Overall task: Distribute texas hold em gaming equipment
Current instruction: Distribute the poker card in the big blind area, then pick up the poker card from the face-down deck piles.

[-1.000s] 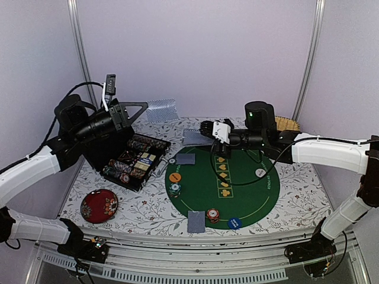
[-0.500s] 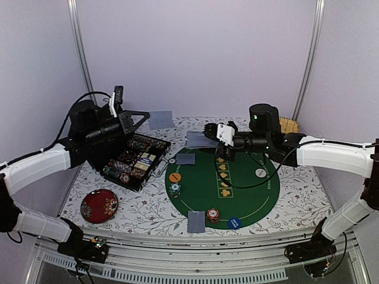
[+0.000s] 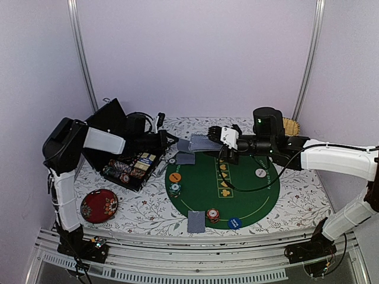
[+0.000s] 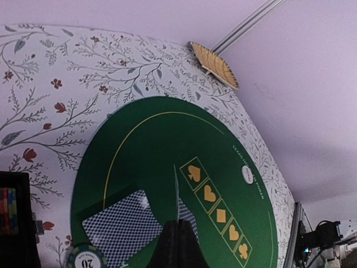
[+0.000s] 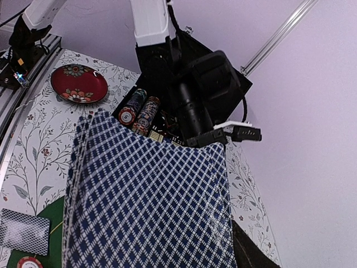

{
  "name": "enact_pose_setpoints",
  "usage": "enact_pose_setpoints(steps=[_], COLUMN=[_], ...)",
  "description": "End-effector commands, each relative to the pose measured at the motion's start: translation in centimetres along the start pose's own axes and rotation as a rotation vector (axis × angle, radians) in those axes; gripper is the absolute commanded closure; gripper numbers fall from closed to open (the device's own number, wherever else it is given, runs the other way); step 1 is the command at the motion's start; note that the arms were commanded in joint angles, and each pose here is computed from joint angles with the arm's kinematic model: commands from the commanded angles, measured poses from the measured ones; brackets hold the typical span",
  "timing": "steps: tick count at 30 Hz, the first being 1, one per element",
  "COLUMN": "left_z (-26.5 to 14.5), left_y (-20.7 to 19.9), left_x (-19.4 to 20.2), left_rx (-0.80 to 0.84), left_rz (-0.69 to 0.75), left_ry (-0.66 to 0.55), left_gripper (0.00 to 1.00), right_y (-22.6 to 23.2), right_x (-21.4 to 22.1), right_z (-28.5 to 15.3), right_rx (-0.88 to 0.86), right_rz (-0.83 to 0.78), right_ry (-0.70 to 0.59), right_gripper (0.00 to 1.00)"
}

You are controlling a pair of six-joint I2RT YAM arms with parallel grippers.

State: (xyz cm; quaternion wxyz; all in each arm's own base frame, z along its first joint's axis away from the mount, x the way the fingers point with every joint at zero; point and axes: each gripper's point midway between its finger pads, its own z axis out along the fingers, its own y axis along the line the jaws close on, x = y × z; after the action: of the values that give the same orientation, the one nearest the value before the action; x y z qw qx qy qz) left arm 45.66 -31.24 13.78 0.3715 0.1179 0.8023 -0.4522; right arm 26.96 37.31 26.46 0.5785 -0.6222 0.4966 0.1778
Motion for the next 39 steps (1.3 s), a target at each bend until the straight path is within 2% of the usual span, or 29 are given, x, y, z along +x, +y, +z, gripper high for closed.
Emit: enact_pose_setpoints(steps=[1, 8, 14, 20, 25, 28, 32, 35, 39], left_z=[2.1, 4.3, 4.7, 3.6, 2.1, 0.2, -3.3, -5.3, -8.0], left_y=[1.6, 5.2, 5.9, 6.7, 5.1, 3.1, -3.1, -9.1, -16.2], left_x=[1.0, 4.1, 4.9, 4.0, 1.2, -1.9, -5.8, -5.7, -2.8], left_rx=[0.018, -0.045, -0.066, -0.17, -0.197, -0.215, -0.133, 0.009, 0.243], left_rz=[-0.003, -0.05, -0.033, 0.009, 0.061, 0.108, 0.203, 0.278, 0.292], left_ry=[0.005, 0.088, 0.116, 0.101, 0.038, -0.043, -0.159, -0.155, -0.085], left_gripper=[1.0, 1.0, 1.0, 0.73, 0.54, 0.43, 0.3, 0.17, 0.09], right_y=[-0.7, -0.6, -0.7, -0.9, -0.9, -0.8, -1.0, -0.9, -1.1], right_x=[-0.7, -0.3, -0.5, -0.6, -0.6, -0.5, -0.7, -0.7, -0.7], right_z=[-1.1, -1.1, -1.0, -0.9, -0.9, -0.8, -0.9, -0.9, -0.7], right_rx=[0.033, 0.033, 0.032, 0.031, 0.026, 0.024, 0.027, 0.027, 0.031], right_rz=[0.008, 0.01, 0.011, 0.011, 0.011, 0.012, 0.01, 0.009, 0.007], right_ry=[-0.016, -0.004, -0.006, -0.008, -0.003, 0.001, -0.004, -0.005, -0.008], right_gripper=[0.53, 0.53, 0.53, 0.53, 0.52, 0.52, 0.52, 0.52, 0.52])
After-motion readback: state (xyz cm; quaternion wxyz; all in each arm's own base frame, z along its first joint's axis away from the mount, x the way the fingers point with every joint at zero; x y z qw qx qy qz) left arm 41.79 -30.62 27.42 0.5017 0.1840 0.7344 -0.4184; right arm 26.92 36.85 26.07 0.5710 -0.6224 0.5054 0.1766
